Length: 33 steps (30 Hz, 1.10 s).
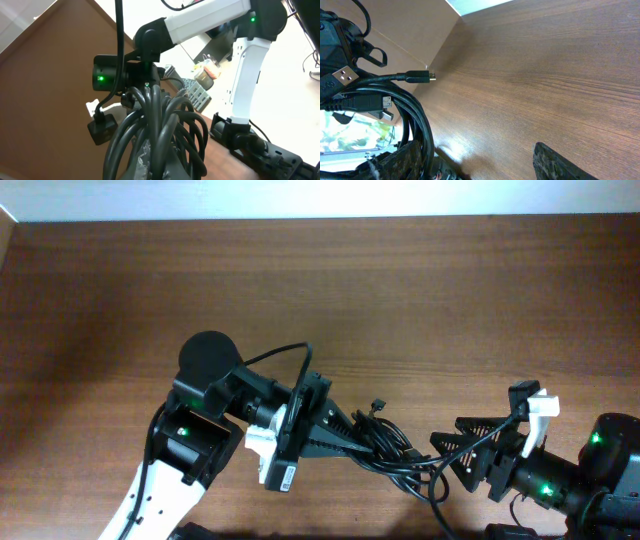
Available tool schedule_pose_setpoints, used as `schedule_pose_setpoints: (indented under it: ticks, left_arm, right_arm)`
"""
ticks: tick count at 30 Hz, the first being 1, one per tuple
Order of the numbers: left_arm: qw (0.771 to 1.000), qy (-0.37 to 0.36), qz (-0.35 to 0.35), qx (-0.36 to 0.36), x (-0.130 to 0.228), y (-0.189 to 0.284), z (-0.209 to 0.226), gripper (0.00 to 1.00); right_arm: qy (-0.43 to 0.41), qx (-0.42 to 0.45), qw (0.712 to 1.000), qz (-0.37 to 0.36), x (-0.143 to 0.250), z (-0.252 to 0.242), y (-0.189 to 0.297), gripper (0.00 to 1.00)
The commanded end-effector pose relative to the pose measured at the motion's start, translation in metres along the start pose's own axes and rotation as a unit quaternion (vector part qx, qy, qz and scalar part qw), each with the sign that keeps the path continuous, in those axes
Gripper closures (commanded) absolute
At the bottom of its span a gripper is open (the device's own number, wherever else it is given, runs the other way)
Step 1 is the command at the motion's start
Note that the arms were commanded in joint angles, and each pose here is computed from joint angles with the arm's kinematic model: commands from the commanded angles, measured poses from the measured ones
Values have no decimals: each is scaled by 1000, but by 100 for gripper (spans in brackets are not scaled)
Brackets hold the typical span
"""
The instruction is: Untangle cables
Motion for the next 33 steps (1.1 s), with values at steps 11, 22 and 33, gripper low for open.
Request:
schedule_pose_setpoints:
  ticks: [11,22,33]
  left_arm:
    - [980,99,86,-151,5,5,23,100]
    - [988,72,52,-122,-7,-21,21,100]
    - [983,98,42,-152,-12,-27,27,100]
  right_arm:
    - [17,-6,1000,0,1,2,1,29]
    - [18,8,1000,-2,0,0,1,25]
    - [15,21,1000,0,1,-2,1,25]
Point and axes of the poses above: each gripper's point midway between its finger pads, its own y axis back along the fingers, its own z axis along the line the jaws close on, x = y × z, the point moved 10 cm from there along y, back along the fingers, and after that the axes turned 5 degrees about y, right-handed, at the moved point
